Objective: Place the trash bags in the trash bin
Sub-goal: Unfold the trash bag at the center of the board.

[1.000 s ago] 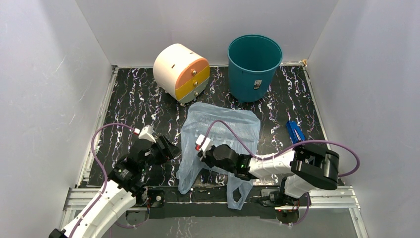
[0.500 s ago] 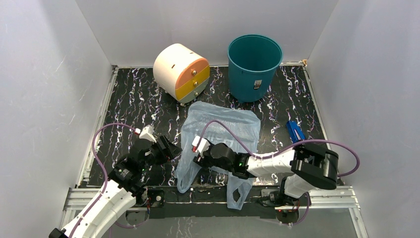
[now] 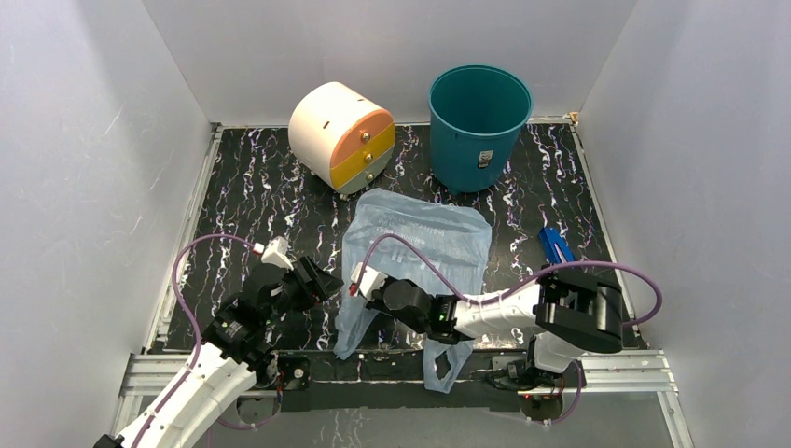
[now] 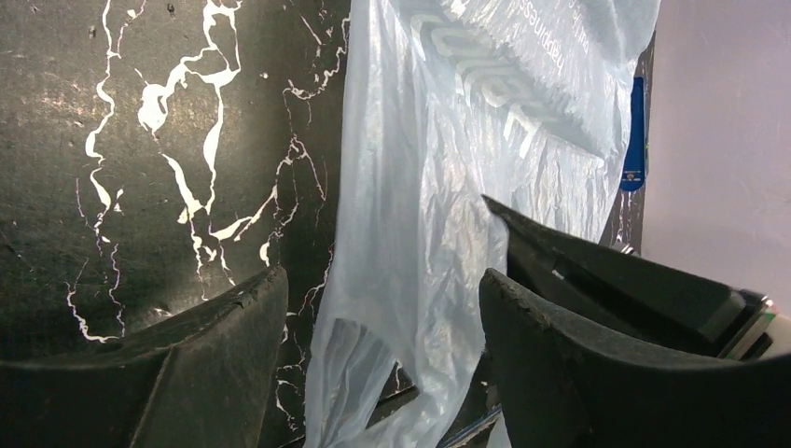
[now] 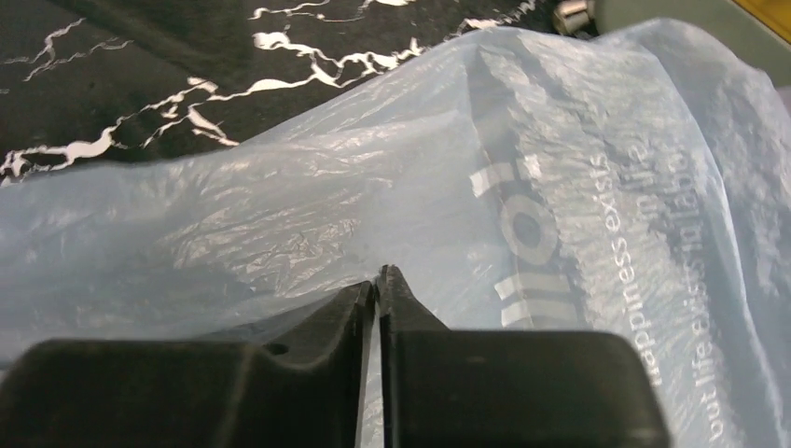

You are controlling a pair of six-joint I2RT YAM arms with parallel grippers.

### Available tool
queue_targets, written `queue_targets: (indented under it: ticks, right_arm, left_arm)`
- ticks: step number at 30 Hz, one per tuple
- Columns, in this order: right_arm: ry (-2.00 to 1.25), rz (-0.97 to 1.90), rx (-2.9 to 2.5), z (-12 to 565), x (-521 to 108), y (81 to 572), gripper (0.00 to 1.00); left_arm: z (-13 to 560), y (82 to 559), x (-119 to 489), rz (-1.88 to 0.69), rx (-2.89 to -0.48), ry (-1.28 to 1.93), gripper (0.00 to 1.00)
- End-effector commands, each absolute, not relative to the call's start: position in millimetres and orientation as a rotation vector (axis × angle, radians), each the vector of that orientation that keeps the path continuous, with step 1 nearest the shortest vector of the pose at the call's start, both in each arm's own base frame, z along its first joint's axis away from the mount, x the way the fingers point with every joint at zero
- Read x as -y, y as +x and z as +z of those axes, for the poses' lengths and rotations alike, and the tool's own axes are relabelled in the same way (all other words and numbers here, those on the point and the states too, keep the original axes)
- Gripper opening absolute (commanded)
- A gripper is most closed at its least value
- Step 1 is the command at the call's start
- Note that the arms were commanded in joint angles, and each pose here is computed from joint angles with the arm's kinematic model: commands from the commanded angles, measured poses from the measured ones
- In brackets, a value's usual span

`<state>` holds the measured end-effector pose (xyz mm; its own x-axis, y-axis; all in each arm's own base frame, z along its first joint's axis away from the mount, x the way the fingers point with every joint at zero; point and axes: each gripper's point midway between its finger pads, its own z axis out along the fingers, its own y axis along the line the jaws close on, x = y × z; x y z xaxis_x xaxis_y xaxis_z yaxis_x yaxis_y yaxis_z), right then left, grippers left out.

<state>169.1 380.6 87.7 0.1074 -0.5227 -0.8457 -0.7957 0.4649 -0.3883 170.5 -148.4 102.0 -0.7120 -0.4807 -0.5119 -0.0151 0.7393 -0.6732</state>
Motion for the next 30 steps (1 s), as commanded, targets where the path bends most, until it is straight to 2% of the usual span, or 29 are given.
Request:
queue_targets:
  ticks: [1,2,5,11,15,23,27,30]
  right_arm:
    - [-0.944,0.313,-1.549,131.9,-374.6,187.4,0.06]
    - [-0.908,0.303,-1.564,135.1,-371.4,192.2,0.01]
    - [-0.778,0.286,-1.673,138.9,-357.5,214.2,0.00]
    - [-0.556,0.474,-1.937,136.0,-330.2,246.2,0.00]
    - [-0.555,0.566,-1.980,137.8,-324.6,243.1,0.00]
    - [-0.577,0.632,-2.014,147.5,-322.0,233.1,0.00]
    - [-0.549,0.632,-2.028,159.2,-321.2,235.8,0.01]
    - [-0.477,0.628,-2.077,161.0,-315.1,243.9,0.00]
  left_arm:
    - [102.1,168.5,150.2,-0.875,-2.241,-0.363,0.72]
    - [103.4,168.5,151.4,-0.882,-2.239,-0.348,0.72]
    - [113.3,168.7,157.8,-0.922,-2.214,-0.286,0.73]
    - [139.4,167.6,178.8,-1.066,-2.107,-0.111,0.74]
    - [157.8,166.7,206.9,-1.256,-2.010,0.025,0.75]
    - [169.7,178.4,218.6,-1.185,-2.024,0.232,0.75]
    - [160.1,174.6,237.2,-1.293,-2.060,0.322,0.75]
    - [167.2,168.0,252.6,-1.440,-1.994,0.349,0.75]
